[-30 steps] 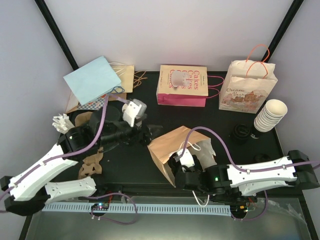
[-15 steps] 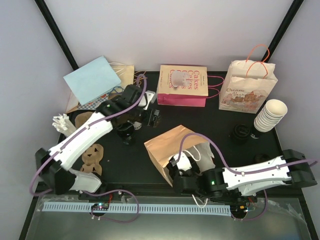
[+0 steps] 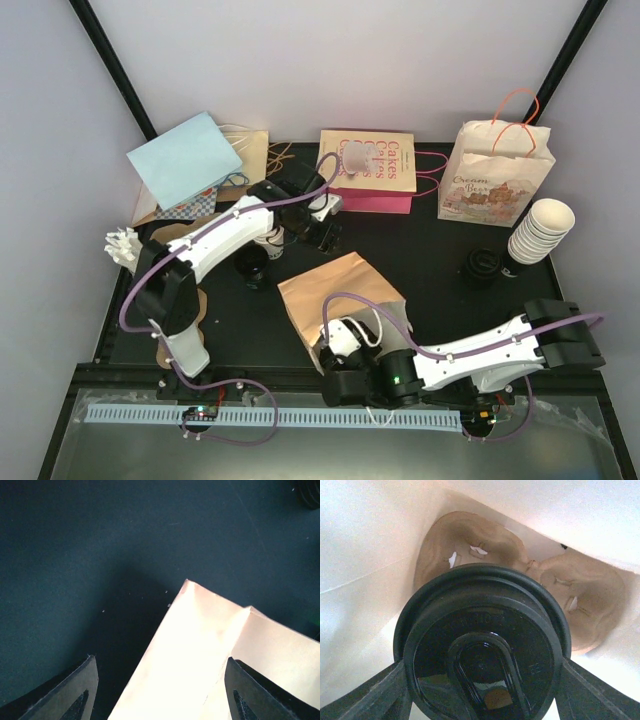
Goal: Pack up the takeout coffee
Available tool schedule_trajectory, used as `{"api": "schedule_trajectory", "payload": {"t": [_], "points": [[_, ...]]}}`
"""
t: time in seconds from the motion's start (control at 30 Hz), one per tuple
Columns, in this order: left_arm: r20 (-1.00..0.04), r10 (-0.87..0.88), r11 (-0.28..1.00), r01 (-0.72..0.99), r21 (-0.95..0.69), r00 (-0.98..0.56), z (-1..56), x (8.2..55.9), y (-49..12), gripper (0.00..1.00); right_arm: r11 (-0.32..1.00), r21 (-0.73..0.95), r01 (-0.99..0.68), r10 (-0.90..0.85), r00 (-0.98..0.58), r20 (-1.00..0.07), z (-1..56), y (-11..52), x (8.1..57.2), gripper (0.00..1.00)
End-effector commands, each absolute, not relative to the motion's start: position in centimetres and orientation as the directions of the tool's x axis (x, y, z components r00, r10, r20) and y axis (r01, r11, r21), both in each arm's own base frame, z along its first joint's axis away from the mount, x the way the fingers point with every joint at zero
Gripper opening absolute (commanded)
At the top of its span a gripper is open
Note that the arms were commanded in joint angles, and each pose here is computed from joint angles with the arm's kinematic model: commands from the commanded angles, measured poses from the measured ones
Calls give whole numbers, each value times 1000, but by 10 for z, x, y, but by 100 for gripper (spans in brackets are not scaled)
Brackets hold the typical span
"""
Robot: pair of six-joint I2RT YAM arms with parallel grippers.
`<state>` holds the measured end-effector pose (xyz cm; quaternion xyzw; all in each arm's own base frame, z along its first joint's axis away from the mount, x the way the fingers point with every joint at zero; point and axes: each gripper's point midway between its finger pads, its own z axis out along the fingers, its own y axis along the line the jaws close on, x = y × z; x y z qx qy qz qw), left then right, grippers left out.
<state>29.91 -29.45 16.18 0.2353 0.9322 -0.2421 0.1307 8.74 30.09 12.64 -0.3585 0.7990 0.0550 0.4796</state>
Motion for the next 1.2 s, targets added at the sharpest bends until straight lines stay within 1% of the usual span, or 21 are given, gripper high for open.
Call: {"api": "schedule_trajectory", "payload": {"t": [0.0, 0.17, 0.3, 0.7, 0.97, 1.17], "points": [[-361, 415, 741, 540, -398, -835, 166, 304, -303, 72, 747, -272, -607, -496, -236, -836, 141, 304, 91, 53], [-326, 445, 727, 549, -413, -834, 148, 305, -311, 72, 717, -274, -641, -506, -209, -837, 143, 309, 88, 53], [-323, 470, 699, 570, -432, -821, 140, 304, -321, 72, 714, -299, -633, -529, -207, -823, 144, 310, 91, 53], [-354, 501, 663, 613, -429, -790, 135, 322, -337, 72, 765, -383, -518, -573, -275, -772, 152, 274, 109, 53], [-382, 534, 583, 656, -480, -754, 130, 325, -357, 72, 758, -432, -489, -604, -274, -749, 150, 269, 116, 52], [-376, 551, 553, 663, -505, -745, 120, 326, -364, 72, 750, -443, -491, -612, -259, -748, 153, 273, 119, 52]]}}
